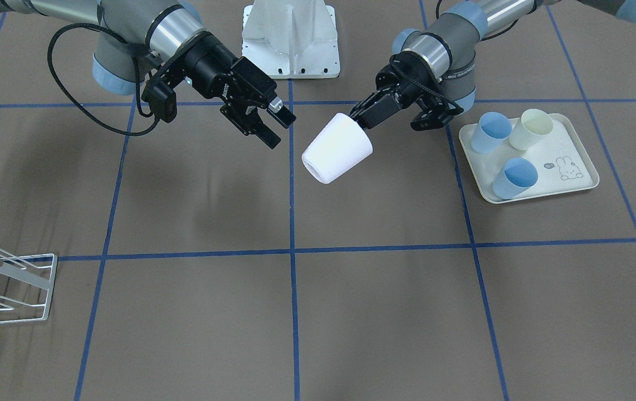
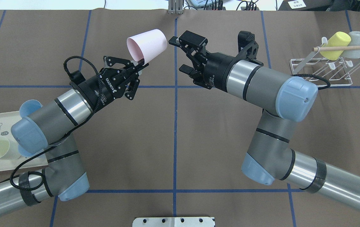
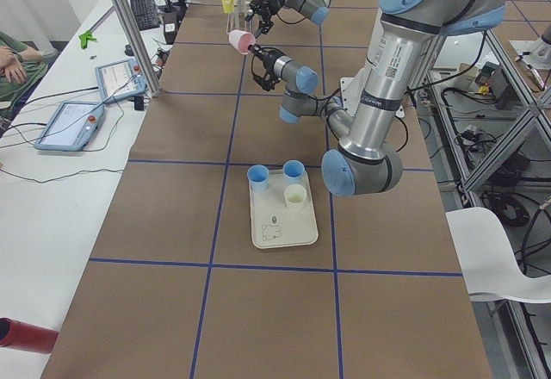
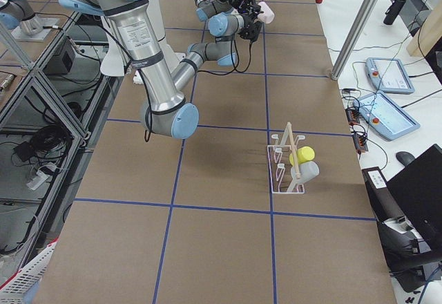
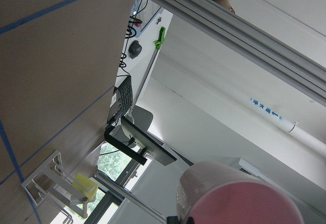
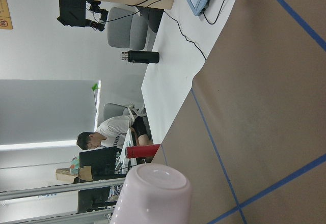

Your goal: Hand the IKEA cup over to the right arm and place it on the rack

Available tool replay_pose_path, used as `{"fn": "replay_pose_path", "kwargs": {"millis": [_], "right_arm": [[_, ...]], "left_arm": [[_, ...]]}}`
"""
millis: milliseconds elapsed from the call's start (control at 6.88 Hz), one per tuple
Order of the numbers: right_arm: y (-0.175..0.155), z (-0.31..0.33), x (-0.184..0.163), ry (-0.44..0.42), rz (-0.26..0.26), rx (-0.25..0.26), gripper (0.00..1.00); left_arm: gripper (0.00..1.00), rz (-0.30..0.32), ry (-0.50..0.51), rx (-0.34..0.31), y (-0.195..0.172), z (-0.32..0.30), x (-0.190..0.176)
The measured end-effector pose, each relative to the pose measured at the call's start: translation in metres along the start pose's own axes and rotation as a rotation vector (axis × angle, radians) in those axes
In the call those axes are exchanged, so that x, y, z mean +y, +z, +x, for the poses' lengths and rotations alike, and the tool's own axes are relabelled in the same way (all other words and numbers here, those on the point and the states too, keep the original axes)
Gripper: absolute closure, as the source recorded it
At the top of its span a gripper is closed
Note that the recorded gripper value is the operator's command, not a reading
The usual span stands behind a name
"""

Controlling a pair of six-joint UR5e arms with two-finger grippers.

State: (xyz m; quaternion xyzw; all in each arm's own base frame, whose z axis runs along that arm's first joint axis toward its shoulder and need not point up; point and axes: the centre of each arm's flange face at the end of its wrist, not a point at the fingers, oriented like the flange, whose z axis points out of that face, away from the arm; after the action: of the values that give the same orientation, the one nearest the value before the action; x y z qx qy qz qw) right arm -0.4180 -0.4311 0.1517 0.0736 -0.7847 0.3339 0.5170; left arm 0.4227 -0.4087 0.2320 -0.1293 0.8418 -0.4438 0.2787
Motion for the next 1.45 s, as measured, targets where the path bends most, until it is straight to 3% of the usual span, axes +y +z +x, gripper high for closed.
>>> {"fn": "replay_pose_path", "kwargs": {"millis": [581,1453], "right_arm": [[0.020,-0.005,0.005,0.000,0.000,0.000,0.00],[0.024,-0.005,0.004,0.002,0.002,0.001,0.00]], "left_arm": [[1.00,-0.016,-0.016,-0.016,0.004,-0.014,0.015],[1.00,-0.028,-0.026,0.008,0.011,-0.036,0.047]]}}
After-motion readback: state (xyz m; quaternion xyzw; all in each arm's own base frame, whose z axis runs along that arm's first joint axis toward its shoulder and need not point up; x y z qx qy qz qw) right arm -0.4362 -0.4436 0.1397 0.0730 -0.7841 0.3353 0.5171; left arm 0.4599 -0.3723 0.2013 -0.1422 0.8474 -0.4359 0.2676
